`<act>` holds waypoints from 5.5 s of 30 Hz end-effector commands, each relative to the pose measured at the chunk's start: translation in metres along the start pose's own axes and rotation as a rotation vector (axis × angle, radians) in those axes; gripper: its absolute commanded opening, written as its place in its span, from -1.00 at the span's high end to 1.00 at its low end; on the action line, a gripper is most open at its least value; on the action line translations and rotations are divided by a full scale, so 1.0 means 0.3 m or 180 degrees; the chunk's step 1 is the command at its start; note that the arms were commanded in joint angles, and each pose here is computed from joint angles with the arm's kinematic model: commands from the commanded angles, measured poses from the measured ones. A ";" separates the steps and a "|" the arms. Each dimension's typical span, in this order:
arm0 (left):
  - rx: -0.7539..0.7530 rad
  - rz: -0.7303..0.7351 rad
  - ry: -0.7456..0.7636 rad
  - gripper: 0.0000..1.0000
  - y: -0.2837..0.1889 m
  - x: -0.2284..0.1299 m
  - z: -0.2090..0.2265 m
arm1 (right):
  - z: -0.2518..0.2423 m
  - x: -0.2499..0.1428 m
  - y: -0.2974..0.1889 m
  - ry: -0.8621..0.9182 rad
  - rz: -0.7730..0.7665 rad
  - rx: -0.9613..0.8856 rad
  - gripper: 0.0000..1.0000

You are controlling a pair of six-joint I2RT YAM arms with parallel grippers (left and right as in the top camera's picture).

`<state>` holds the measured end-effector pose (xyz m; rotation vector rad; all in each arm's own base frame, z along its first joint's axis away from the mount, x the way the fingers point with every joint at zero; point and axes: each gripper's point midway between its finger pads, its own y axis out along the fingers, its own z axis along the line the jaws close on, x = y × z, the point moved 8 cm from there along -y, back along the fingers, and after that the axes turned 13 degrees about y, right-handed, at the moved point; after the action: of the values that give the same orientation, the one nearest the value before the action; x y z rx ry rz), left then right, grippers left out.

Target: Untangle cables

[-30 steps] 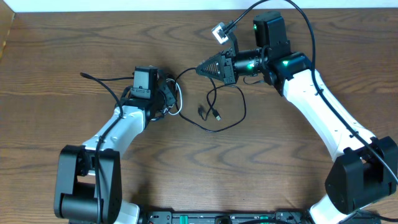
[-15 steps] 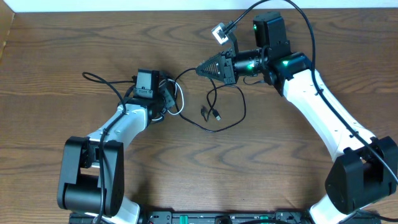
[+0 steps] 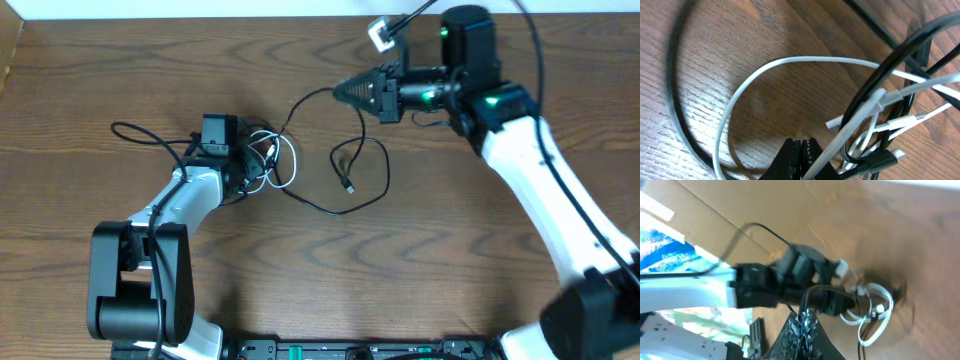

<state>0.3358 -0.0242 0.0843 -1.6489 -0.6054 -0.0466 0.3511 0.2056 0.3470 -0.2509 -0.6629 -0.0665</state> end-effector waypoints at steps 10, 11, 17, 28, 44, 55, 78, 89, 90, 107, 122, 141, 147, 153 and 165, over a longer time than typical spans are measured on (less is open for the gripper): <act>0.0089 0.0054 -0.0010 0.85 0.013 -0.016 0.016 | 0.445 0.048 -0.234 -0.1314 -0.0689 0.0339 0.98; 0.0090 0.0054 -0.0010 0.85 0.013 -0.016 0.016 | 0.466 0.048 -0.256 -0.1380 -0.0741 0.0333 0.97; 0.0153 0.0028 -0.0009 0.84 0.013 -0.013 0.022 | 0.557 0.037 -0.393 -0.1646 -0.1046 0.0170 0.98; 0.0117 0.0044 -0.0010 0.85 0.013 -0.015 0.018 | 0.417 0.050 -0.475 -0.0965 -0.1260 -0.0532 0.71; -0.0024 0.0101 -0.0075 0.31 0.011 -0.020 0.004 | -0.107 -0.128 -0.139 0.0303 0.0292 -0.1337 -0.02; -0.0023 0.0102 -0.0071 0.03 0.011 -0.020 0.004 | -0.255 -0.275 0.097 0.0179 0.1069 -0.1792 -0.29; -0.0022 0.0103 -0.0070 -1.00 0.011 -0.020 0.004 | -0.421 -0.397 0.227 0.0104 0.1602 -0.1894 -0.91; -0.0023 0.0102 -0.0069 -0.99 0.011 -0.020 0.004 | -0.411 -0.451 0.262 -0.0113 0.1838 -0.1952 -0.76; -0.0022 0.0101 -0.0070 -0.99 0.011 -0.020 0.004 | -0.410 -0.463 0.274 -0.0118 0.1877 -0.1939 -0.70; -0.0022 0.0101 -0.0056 -0.99 0.011 -0.020 0.004 | -0.488 -0.666 0.427 0.0036 0.2354 -0.2399 0.19; -0.0021 0.0101 -0.0056 -0.99 0.011 -0.020 0.004 | -0.476 -0.710 0.473 -0.0028 0.2316 -0.2756 0.63; 0.0076 0.0057 -0.0056 -0.98 0.011 -0.016 0.014 | -0.478 -0.718 0.483 -0.0073 0.2326 -0.2779 0.98; 0.0076 0.0057 -0.0056 -0.99 0.011 -0.016 0.014 | -0.466 -0.707 0.479 -0.0072 0.2326 -0.2780 0.99; 0.0076 0.0058 -0.0056 -0.98 0.011 -0.016 0.014 | -0.360 -0.611 0.467 -0.0537 0.2216 -0.2491 0.98; 0.0079 0.0065 -0.0056 -0.99 0.011 -0.017 0.014 | -0.007 -0.316 0.286 -0.0962 0.1220 -0.1806 0.98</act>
<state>0.3355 -0.0242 0.0842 -1.6505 -0.6175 -0.0303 0.2895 0.3011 0.2135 -1.0597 -0.7811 0.2392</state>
